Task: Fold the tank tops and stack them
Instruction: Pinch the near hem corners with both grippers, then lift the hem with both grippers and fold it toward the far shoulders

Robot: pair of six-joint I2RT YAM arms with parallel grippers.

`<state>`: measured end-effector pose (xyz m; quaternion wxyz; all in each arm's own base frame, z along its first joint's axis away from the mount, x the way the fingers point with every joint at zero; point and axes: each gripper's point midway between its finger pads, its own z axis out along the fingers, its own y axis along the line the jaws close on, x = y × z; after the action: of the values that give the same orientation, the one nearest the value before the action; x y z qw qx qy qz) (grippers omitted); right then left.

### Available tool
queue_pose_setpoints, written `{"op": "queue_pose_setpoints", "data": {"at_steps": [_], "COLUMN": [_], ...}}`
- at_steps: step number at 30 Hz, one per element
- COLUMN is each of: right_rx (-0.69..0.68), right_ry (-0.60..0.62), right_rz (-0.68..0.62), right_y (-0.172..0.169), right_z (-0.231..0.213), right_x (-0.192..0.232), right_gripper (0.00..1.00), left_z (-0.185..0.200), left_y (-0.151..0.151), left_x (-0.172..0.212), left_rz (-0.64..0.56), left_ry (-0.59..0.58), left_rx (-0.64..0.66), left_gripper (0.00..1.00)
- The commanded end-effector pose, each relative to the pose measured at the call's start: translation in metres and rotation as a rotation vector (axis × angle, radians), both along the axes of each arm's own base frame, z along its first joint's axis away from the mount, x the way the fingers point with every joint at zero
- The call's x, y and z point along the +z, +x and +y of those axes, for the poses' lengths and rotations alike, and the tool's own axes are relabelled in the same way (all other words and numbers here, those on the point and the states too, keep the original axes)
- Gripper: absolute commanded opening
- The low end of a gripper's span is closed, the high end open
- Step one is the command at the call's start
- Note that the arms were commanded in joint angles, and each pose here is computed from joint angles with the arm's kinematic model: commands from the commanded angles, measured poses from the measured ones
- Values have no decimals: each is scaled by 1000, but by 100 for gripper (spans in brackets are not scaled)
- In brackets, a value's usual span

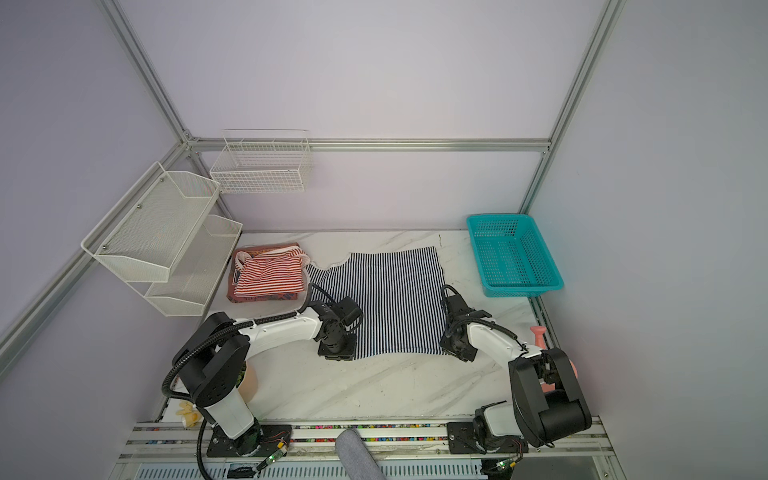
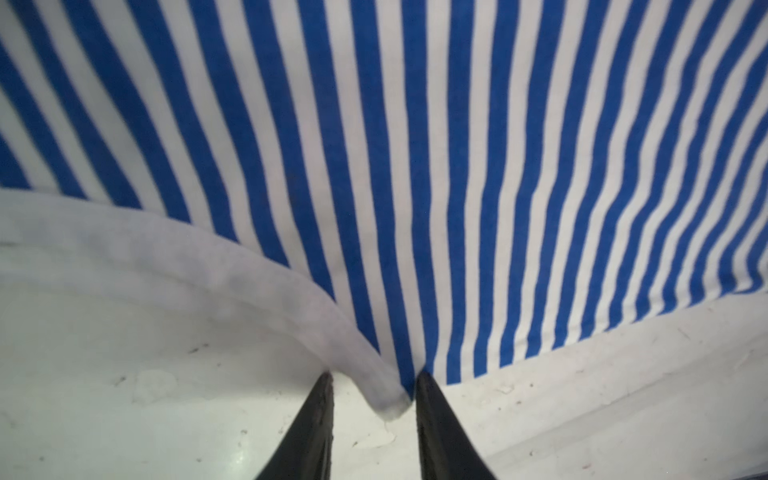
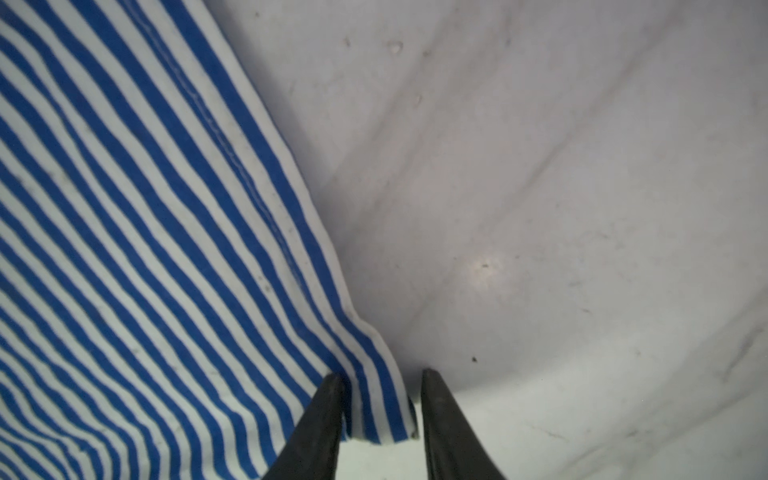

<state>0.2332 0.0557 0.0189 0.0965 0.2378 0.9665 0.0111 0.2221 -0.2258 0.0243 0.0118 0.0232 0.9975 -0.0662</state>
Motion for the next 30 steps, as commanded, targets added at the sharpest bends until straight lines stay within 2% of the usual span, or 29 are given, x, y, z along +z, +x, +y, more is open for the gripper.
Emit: {"op": "queue_pose_setpoints", "data": {"at_steps": [1,7,10,17,30], "right_rx": [-17,-14,-16,-18,60], "right_ry": [-12,-13,-17,-12,-55], "right_rz": [20,7,-18,-91,-130], "right_y": [-3,-1,2,18,72], "right_z": [-3,-3,-4,-3,7], "right_x": [-4,3,13,44,65], "right_gripper": [26,0,0,0,0], "left_z": [1,-4,-8,-15,-6], "left_y": [-5,0,4,25,89], "left_x": [-10,-1,9,45,88], "left_rz": [23,-4,-21,-111,-238], "left_ry": [2,-19,-40,-48,43], "left_rx": [4,8,7,-13,-42], "left_gripper": [24,4,0,0,0]}}
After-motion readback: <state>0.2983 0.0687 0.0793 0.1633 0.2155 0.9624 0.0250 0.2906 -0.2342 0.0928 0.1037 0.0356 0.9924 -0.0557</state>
